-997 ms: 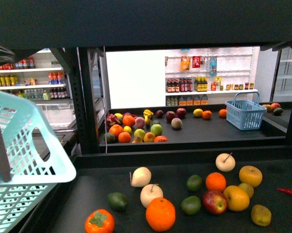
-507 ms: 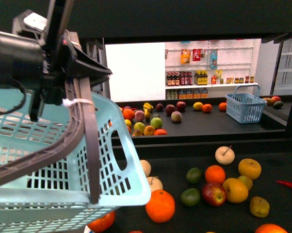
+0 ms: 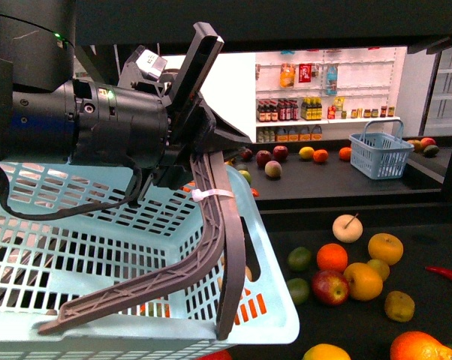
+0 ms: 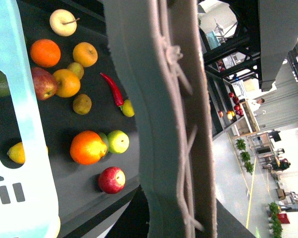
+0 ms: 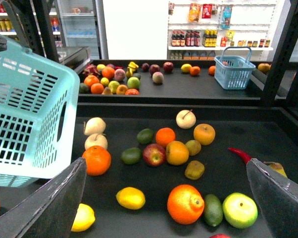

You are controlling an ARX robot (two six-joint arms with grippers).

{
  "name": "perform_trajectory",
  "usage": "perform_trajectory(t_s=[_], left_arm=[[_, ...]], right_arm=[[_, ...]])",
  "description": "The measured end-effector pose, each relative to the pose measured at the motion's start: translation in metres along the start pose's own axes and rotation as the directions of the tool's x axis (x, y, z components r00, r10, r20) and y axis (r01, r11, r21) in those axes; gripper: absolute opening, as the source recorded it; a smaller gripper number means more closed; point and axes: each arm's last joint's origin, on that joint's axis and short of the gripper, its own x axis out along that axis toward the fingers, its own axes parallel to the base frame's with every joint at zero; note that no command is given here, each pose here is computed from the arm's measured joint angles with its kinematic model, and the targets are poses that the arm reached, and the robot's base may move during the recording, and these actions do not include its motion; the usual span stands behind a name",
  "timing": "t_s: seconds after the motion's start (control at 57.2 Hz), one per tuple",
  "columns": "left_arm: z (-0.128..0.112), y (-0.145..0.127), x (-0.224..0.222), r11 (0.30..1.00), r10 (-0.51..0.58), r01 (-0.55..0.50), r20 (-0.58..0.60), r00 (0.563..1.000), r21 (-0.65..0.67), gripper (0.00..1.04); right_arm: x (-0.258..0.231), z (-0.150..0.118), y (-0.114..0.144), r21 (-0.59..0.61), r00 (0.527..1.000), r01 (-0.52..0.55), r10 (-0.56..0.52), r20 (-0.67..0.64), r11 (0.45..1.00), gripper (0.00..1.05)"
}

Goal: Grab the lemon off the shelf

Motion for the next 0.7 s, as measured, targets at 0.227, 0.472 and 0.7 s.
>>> perform_trajectory(t_s=[0.227,0.472,0.7], left_arm=[[-0.005,-0.008,0.016,1.0,-0.014,0.014,-0.005,1.0,-0.002,0.08],[-0.007,-0.02,0.034,0.999,-0.048,0.048,-0.001,0.999,-0.006,0.08],[-0.009,-0.022,0.039,0.999,-0.042,0.042,0.003,0.999,-0.008,0.08]], right_arm=[[0.0,0.0,0.0,0.0,1.0,0.0,0.0,0.0,1.0,0.97],[0.0,0.0,0.0,0.0,1.0,0.0,0.0,0.0,1.0,0.97],[0.0,0.0,0.0,0.0,1.0,0.0,0.0,0.0,1.0,0.97]])
